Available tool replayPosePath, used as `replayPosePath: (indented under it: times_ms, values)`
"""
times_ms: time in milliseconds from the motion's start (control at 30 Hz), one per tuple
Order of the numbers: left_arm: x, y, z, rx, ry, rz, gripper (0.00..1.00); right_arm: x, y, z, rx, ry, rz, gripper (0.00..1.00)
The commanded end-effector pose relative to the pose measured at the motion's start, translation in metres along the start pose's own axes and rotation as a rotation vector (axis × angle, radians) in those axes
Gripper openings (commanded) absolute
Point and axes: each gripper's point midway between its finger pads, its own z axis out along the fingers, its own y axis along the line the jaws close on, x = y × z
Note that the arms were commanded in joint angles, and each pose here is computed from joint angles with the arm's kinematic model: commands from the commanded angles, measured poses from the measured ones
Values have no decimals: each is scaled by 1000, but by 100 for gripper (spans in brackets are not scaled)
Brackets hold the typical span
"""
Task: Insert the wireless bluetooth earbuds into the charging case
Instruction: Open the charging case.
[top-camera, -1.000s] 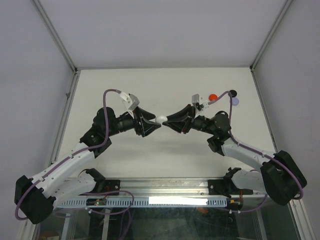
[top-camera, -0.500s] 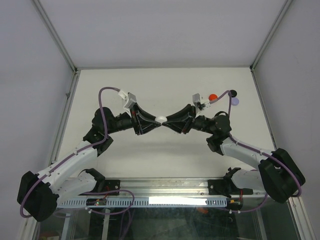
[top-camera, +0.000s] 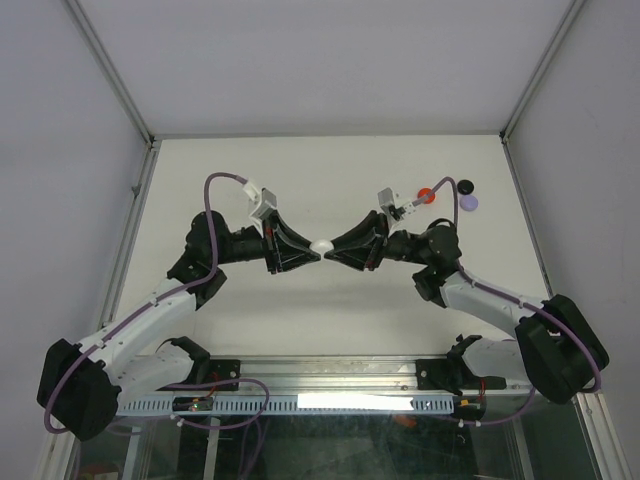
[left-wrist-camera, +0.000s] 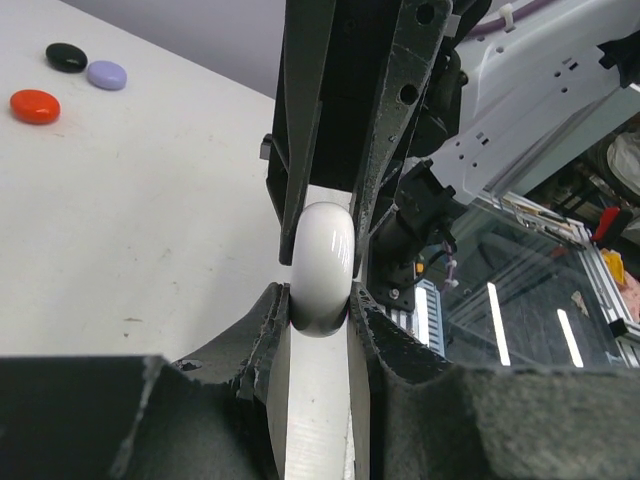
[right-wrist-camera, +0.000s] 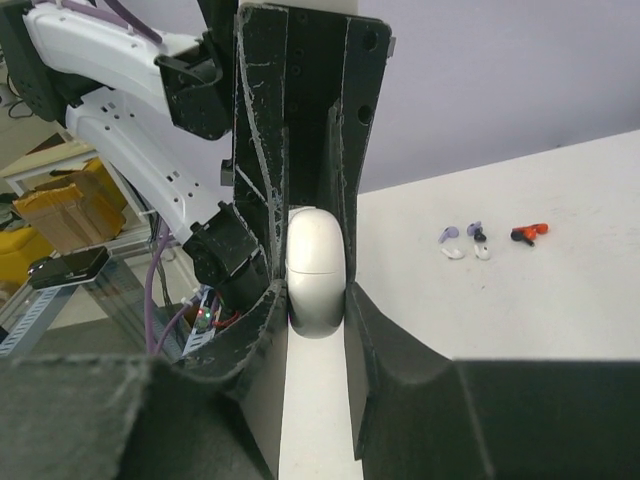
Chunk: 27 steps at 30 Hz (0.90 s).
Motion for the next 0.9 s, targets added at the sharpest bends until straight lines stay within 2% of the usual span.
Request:
replayPosePath:
  times_ms: [0,300,867]
  values:
    - [-14,-16,3,81,28,73,0,-2,5,8,-61,60,-30,29]
    - [-16,-14,2,63,51,104,0,4,2,10,-68,136,-21,36]
    - [-20,-12,-3,19,56,147,0,8,2,7,-59,148,-32,36]
